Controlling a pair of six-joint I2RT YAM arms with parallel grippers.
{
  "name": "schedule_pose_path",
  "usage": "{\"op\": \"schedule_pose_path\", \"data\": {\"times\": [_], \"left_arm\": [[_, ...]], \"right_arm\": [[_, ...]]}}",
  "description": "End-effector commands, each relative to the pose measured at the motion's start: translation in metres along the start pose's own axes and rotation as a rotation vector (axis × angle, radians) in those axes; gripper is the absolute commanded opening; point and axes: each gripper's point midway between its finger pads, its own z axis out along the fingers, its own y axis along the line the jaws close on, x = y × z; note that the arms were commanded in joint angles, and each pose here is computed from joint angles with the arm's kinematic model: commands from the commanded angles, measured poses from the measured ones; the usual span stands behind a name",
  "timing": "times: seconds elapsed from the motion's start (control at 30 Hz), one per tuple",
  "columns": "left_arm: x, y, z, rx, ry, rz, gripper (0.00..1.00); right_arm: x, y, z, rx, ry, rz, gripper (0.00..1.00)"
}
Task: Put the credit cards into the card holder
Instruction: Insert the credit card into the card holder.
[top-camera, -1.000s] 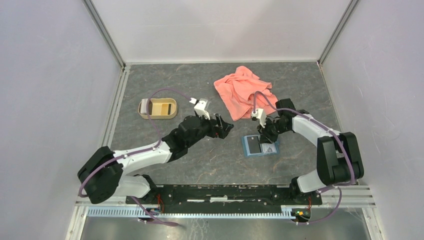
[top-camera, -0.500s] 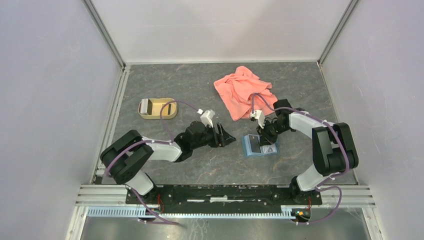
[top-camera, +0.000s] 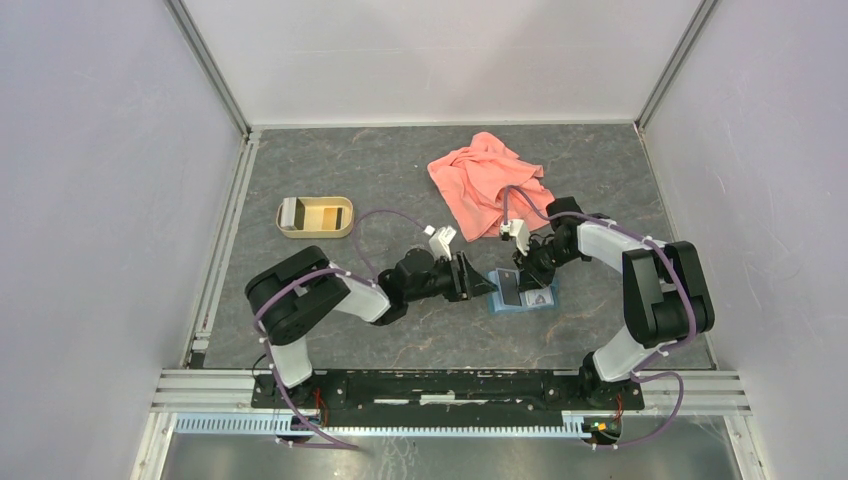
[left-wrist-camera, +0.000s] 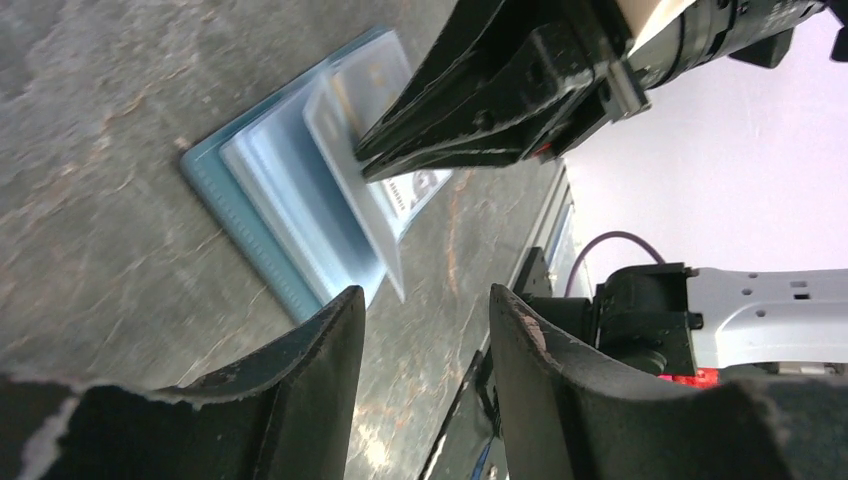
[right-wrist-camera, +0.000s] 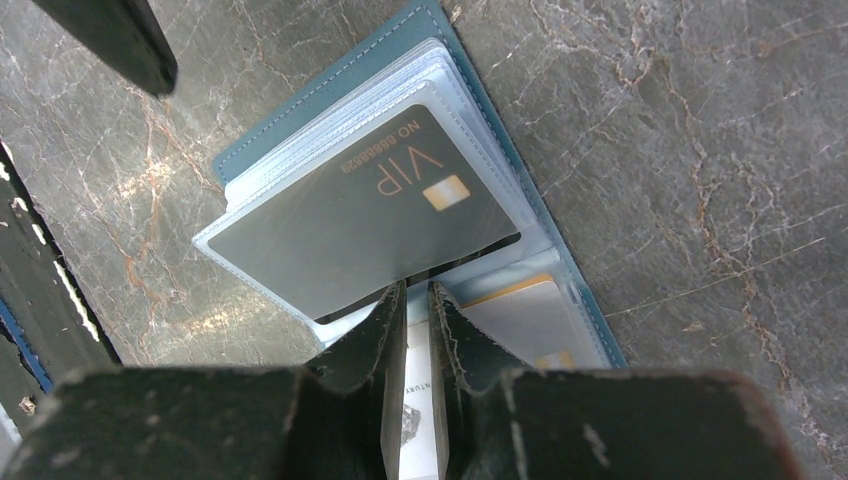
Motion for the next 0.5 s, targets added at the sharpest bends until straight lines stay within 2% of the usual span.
{"op": "schedule_pose_path", "data": {"times": [0.0,0.23,0.47], "left_arm": [[-0.008,-0.026,0.020,0.097,-0.006,-0.031,0.56],[0.000,-0.004,0.036,0.028,0.026,-0.052,0.54],[0.003,-0.003,0.047,0.029,0.050,-0.048,0.53]], "right_arm": [[0.005,0.002,0.003,-0.020,0.025,0.022,0.18],[0.005,0.002,0.003,-0.022,0.026,0.020,0.18],[0.005,0.002,0.003,-0.022,0.028,0.020,0.18]]}}
